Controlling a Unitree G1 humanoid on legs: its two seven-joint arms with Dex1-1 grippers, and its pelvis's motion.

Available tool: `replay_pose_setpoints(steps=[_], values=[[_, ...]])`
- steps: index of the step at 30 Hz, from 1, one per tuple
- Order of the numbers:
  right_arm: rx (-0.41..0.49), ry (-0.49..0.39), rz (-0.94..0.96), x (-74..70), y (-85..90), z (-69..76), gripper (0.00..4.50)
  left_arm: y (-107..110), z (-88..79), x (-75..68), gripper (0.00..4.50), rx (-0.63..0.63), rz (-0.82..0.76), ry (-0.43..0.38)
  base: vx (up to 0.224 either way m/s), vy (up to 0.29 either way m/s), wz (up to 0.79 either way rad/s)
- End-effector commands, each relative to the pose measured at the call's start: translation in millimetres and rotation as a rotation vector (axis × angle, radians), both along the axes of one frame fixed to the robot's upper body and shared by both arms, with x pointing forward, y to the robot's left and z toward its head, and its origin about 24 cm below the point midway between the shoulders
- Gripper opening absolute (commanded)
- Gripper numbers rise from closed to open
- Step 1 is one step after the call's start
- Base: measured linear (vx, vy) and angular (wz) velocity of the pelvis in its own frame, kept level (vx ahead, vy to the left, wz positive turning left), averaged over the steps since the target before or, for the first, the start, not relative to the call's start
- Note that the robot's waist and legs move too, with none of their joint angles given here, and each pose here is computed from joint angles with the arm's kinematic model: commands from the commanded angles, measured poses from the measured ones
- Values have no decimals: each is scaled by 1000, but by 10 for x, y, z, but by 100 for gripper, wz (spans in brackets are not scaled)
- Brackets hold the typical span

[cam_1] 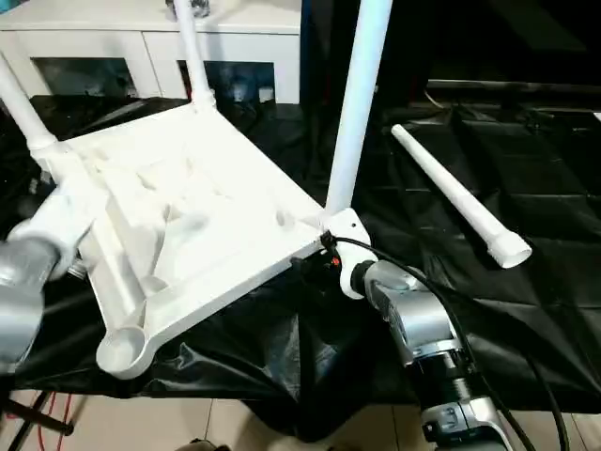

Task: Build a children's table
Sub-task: Rotate table base

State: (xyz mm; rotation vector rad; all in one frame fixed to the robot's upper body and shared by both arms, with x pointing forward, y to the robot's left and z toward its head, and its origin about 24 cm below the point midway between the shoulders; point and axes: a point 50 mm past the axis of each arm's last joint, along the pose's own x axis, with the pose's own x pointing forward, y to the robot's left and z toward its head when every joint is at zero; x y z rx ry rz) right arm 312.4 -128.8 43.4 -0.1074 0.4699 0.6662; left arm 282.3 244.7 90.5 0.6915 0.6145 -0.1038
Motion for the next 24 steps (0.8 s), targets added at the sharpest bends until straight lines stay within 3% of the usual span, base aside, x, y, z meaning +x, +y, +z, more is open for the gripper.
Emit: replay_pose_setpoints(steps=[1, 5, 8, 10, 14, 20, 21, 24], values=[[5, 4, -14, 19, 2, 9, 323, -113, -82, -45, 1, -50, -60, 68, 0, 0, 0], [-3, 8, -24, 36, 24, -12, 294, -289, -232, -128, 0, -135, -184, 178, 0, 0, 0], [-4, 8, -31, 47, 27, -17, 268, -337, -255, -148, 0, -154, -218, 207, 0, 0, 0], [-3, 9, -35, 65, 47, -20, 262, -405, -340, -257, 0, -172, -296, 329, 0, 0, 0], [1, 2, -38, 91, 72, -2, 217, -520, -361, -310, 0, -225, -379, 384, 0, 0, 0], [3, -8, -45, 126, 87, 22, 159, -875, -289, -184, 0, -342, -482, 323, 0, 0, 0], [1, -12, -48, 128, 82, 29, 159, -1003, -267, -98, 0, -373, -491, 275, 0, 0, 0], [-3, -20, -63, 122, 49, 45, 132, -1113, -262, 9, 0, -390, -473, 204, 0, 0, 0]])
